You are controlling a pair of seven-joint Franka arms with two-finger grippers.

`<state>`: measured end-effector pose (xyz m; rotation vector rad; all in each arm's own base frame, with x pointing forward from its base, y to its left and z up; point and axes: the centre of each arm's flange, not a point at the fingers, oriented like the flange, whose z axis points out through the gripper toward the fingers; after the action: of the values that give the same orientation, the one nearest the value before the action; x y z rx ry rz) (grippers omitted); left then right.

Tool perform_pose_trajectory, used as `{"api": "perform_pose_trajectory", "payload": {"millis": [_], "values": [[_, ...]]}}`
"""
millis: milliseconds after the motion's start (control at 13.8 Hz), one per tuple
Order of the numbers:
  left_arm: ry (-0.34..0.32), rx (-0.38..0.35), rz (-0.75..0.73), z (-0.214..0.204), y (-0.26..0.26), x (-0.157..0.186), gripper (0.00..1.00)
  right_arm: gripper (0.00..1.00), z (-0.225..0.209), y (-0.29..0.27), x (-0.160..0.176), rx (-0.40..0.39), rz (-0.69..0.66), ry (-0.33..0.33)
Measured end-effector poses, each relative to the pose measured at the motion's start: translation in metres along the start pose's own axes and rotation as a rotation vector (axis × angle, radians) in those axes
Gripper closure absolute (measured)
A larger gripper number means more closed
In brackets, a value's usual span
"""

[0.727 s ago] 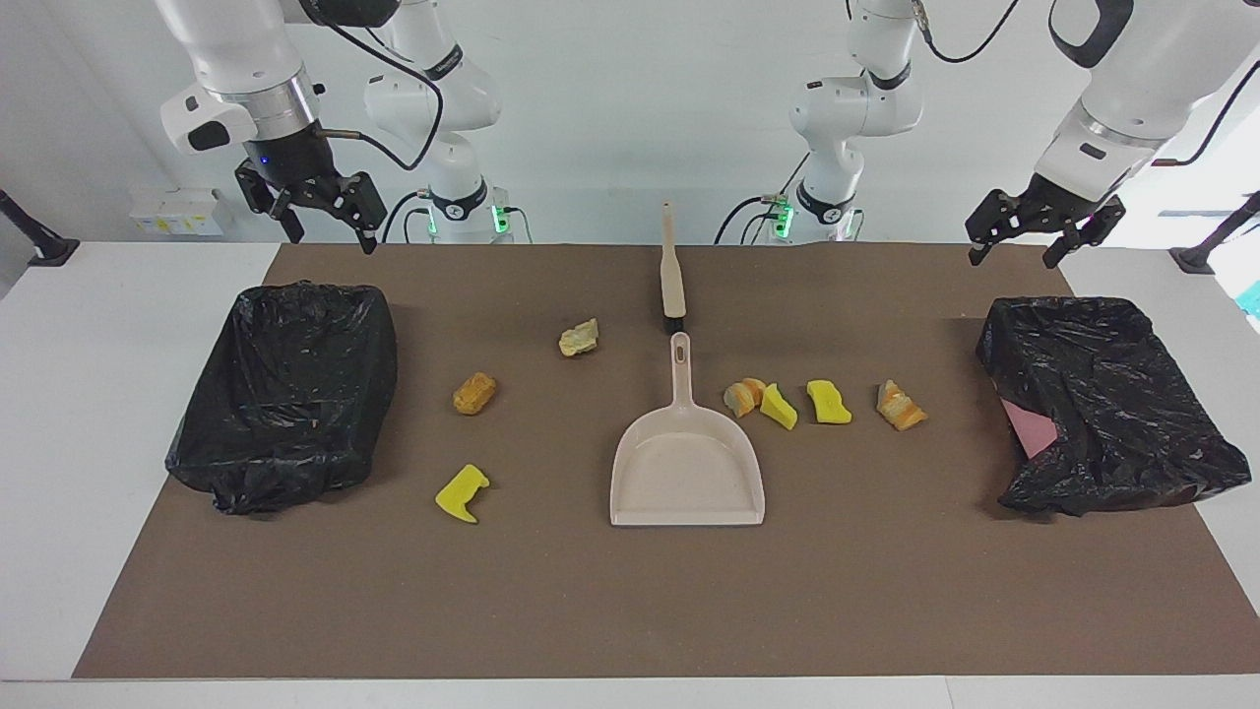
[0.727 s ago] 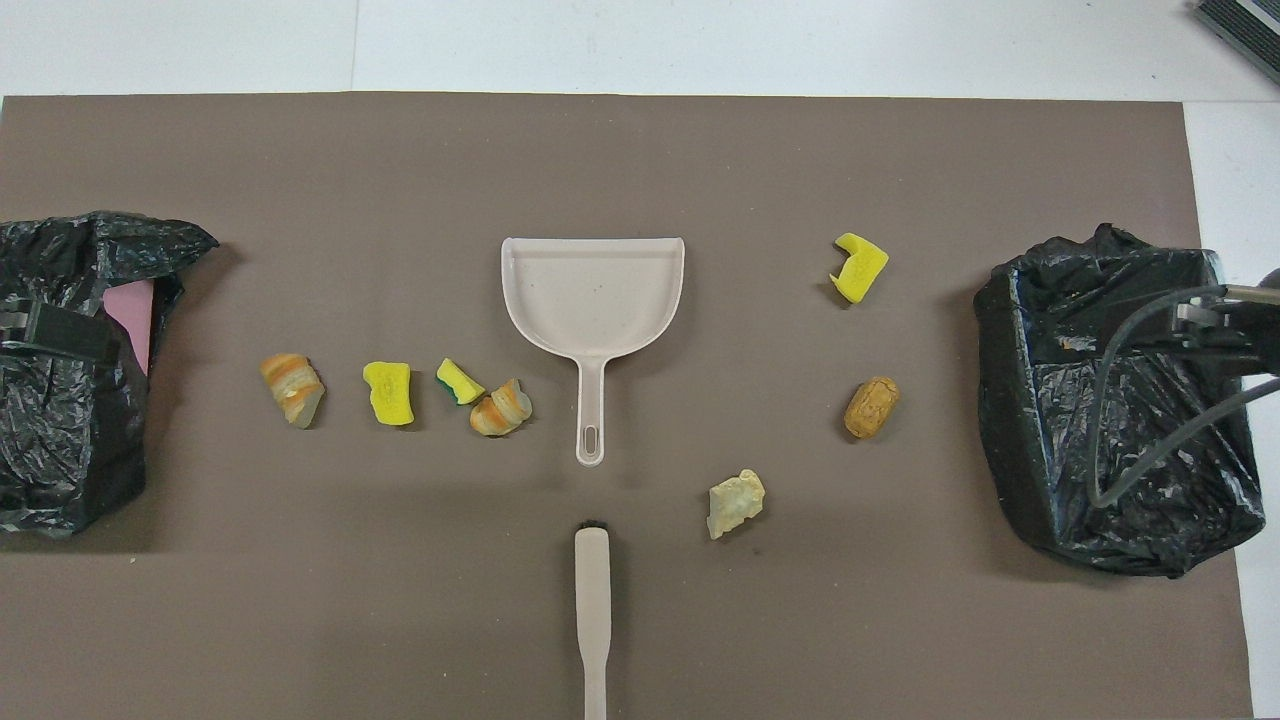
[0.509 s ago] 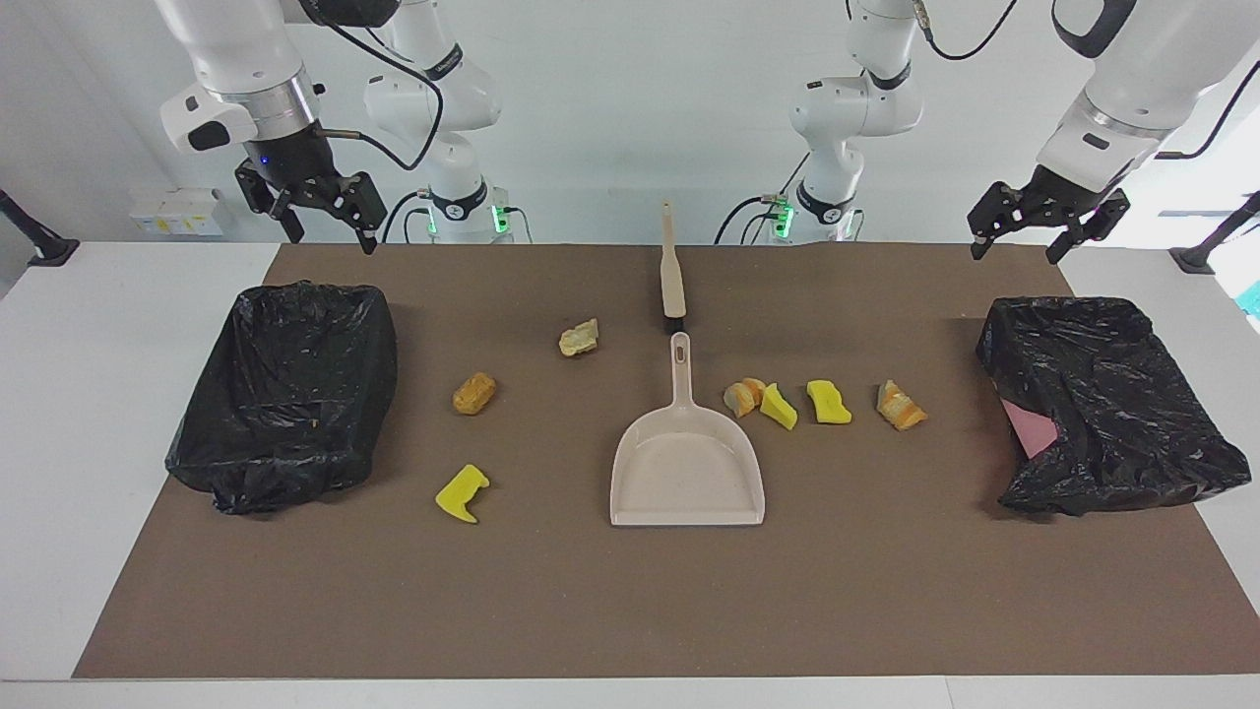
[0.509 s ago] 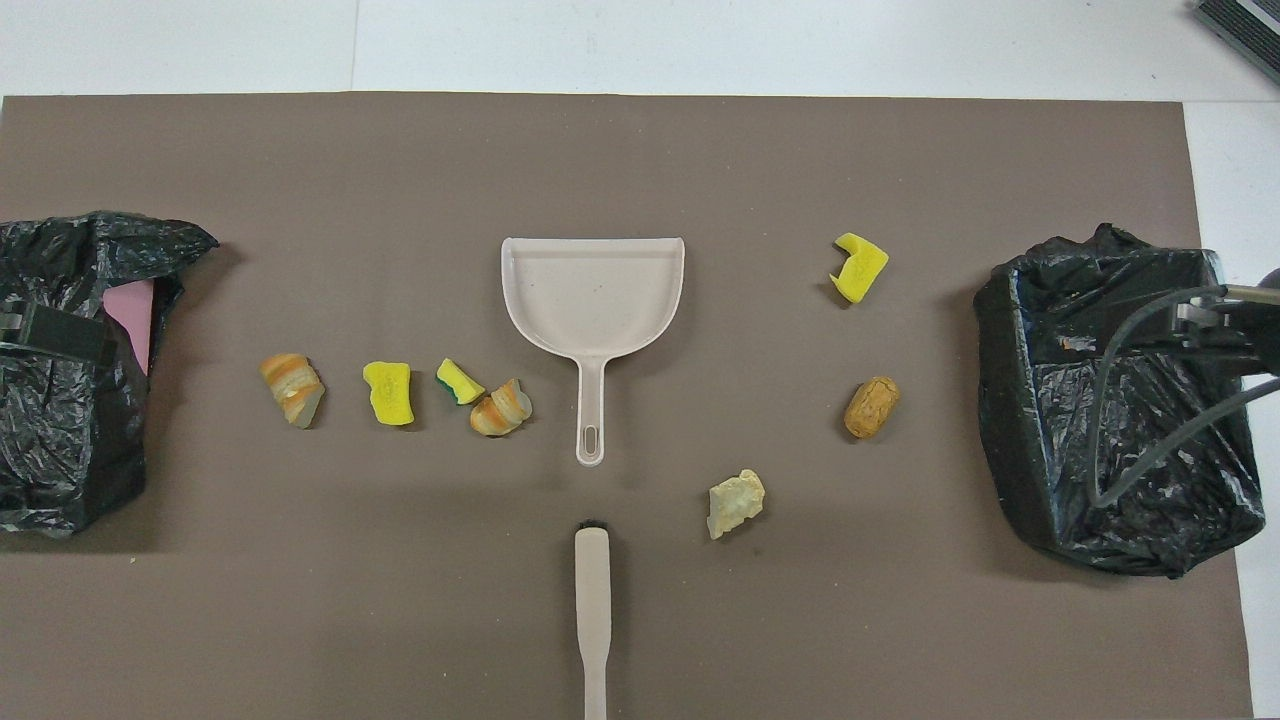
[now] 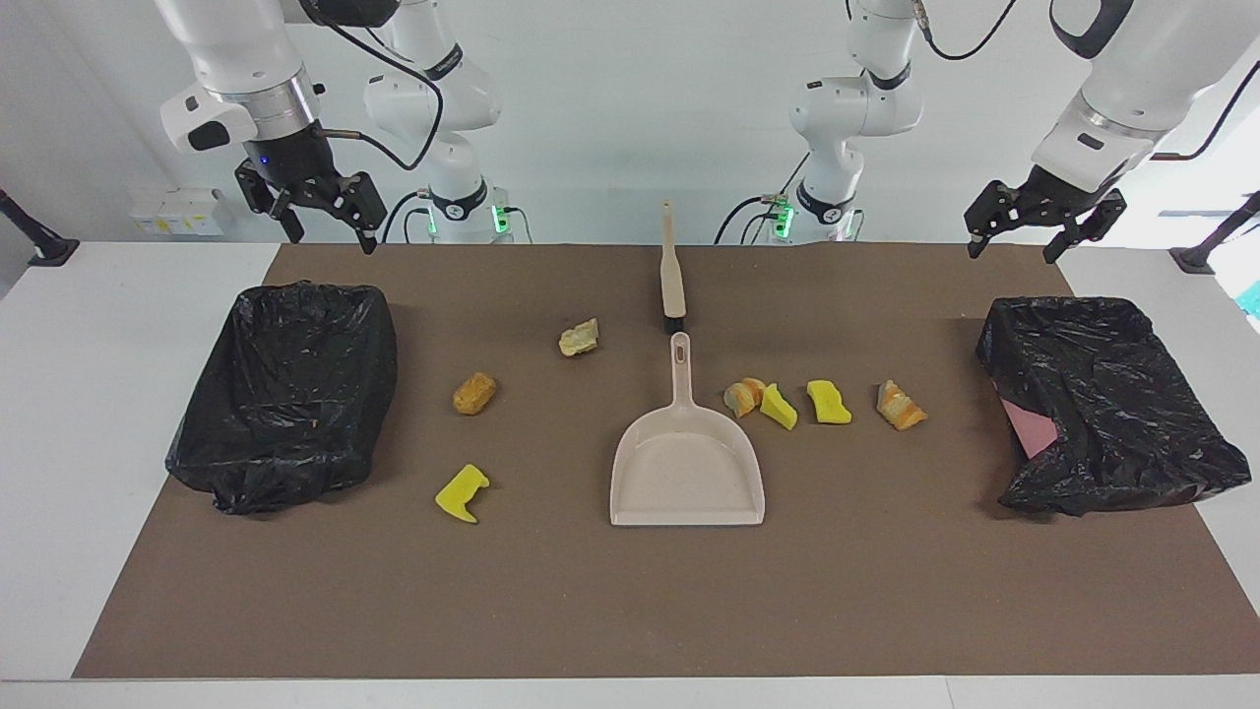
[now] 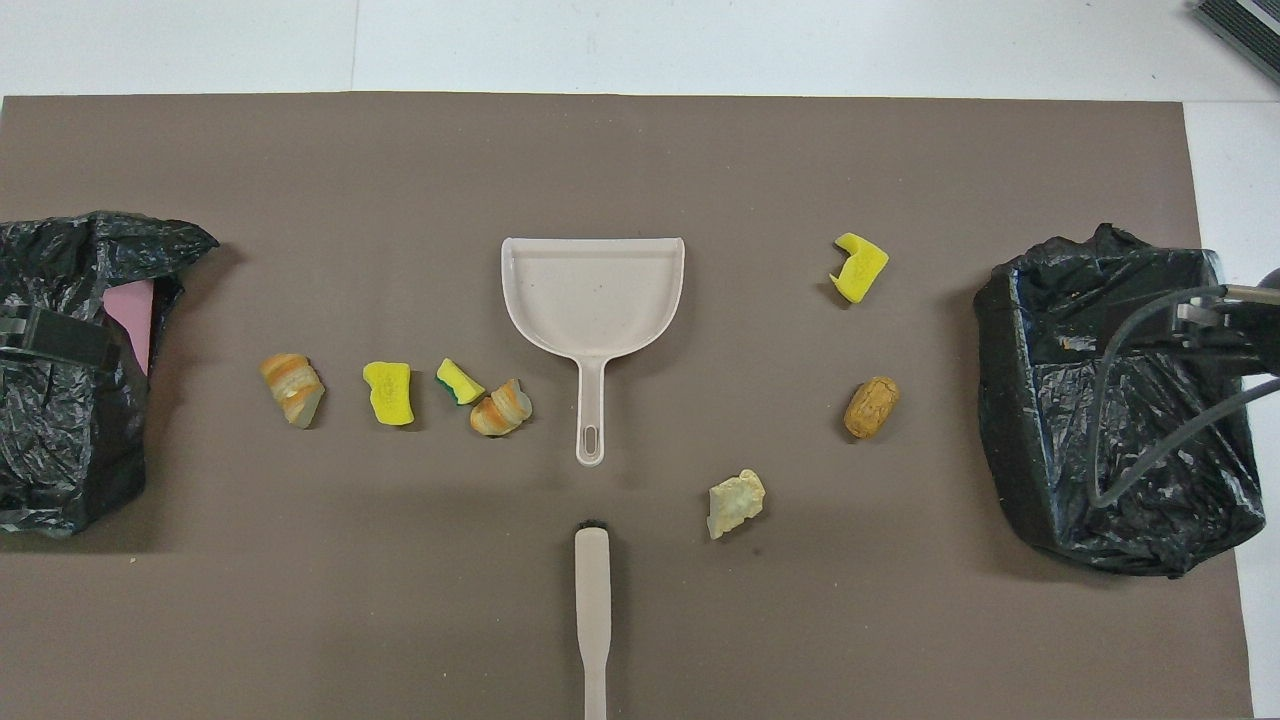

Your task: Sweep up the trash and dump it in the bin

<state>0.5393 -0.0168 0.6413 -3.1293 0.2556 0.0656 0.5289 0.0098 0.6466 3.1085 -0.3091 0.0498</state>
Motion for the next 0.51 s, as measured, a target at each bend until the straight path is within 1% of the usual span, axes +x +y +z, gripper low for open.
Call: {"api": "perform_pose_trajectory", "payload": {"millis": [509], "values": [[-0.015,-0.005,0.019,0.0057,0.0073,-0.0002,0.00,0.00,0.0001,0.0046,0.0010,0.000,0.009,0.000]]}}
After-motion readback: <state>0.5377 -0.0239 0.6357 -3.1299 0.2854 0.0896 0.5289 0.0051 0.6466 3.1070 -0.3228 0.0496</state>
